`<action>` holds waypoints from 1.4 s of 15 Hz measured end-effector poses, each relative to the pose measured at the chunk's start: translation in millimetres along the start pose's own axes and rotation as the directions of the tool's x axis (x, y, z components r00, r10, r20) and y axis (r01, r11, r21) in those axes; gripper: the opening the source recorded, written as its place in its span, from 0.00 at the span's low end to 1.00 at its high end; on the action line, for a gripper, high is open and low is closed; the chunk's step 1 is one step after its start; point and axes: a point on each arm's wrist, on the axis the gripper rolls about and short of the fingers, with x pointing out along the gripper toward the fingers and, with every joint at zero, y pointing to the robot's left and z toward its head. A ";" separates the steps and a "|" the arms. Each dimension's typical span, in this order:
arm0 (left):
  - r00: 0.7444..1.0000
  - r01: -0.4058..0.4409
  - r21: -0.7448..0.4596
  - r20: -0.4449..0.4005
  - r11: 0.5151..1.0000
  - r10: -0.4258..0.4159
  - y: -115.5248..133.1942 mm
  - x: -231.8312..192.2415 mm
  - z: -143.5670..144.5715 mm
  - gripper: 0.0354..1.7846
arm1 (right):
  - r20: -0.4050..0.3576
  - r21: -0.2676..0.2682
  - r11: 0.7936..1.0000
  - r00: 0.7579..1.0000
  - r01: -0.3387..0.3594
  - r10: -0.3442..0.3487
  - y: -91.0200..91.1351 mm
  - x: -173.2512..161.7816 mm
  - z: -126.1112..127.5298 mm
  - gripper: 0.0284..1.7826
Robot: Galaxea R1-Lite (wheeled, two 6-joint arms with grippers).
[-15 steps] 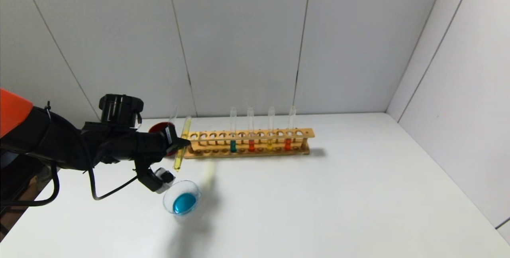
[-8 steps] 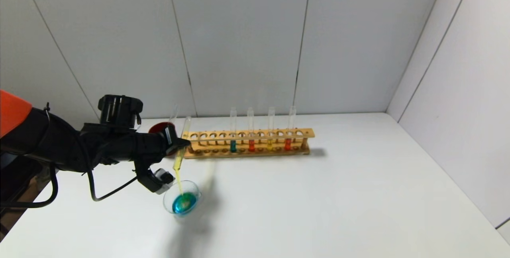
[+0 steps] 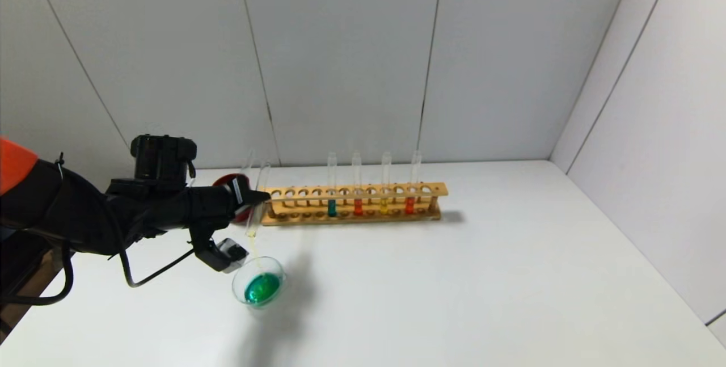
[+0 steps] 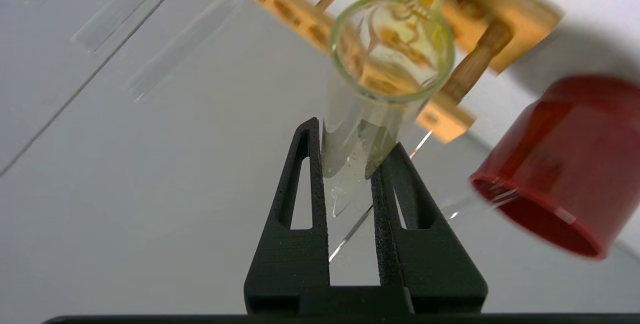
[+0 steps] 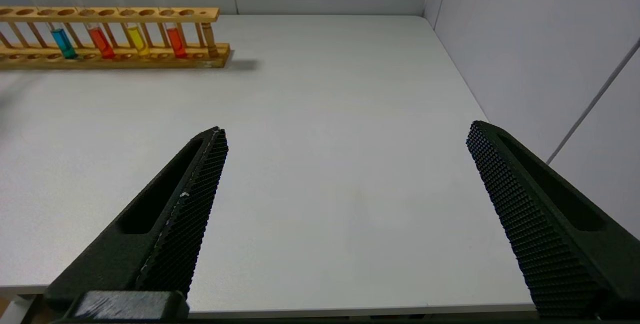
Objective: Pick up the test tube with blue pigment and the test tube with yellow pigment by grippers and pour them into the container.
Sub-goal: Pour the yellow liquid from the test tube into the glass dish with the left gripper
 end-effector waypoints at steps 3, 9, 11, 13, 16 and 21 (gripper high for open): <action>1.000 -0.006 0.006 -0.009 1.000 0.006 -1.1 -4.6 6.0 0.15 | 0.000 0.000 1.000 1.000 0.000 0.000 0.0 0.0 0.0 0.98; 1.000 -0.011 0.020 -0.017 1.000 0.011 2.3 -10.5 6.5 0.15 | 0.000 0.000 1.000 1.000 0.000 0.000 0.0 0.0 0.0 0.98; 1.000 -0.013 0.029 -0.022 1.000 0.014 4.7 -14.6 7.1 0.15 | 0.000 0.000 1.000 1.000 0.000 0.000 0.0 0.0 0.0 0.98; 1.000 -0.013 0.032 -0.022 0.999 0.014 6.7 -19.8 10.7 0.15 | 0.000 0.000 1.000 1.000 0.000 0.000 0.0 0.0 0.0 0.98; 0.998 -0.042 0.069 -0.032 0.997 0.045 15.6 -22.4 11.6 0.15 | 0.000 0.000 1.000 1.000 0.000 0.000 0.0 0.0 0.0 0.98; 0.994 -0.078 0.147 -0.065 0.986 0.088 26.4 -26.9 8.6 0.15 | 0.000 0.000 1.000 1.000 0.000 0.000 0.0 0.0 0.0 0.98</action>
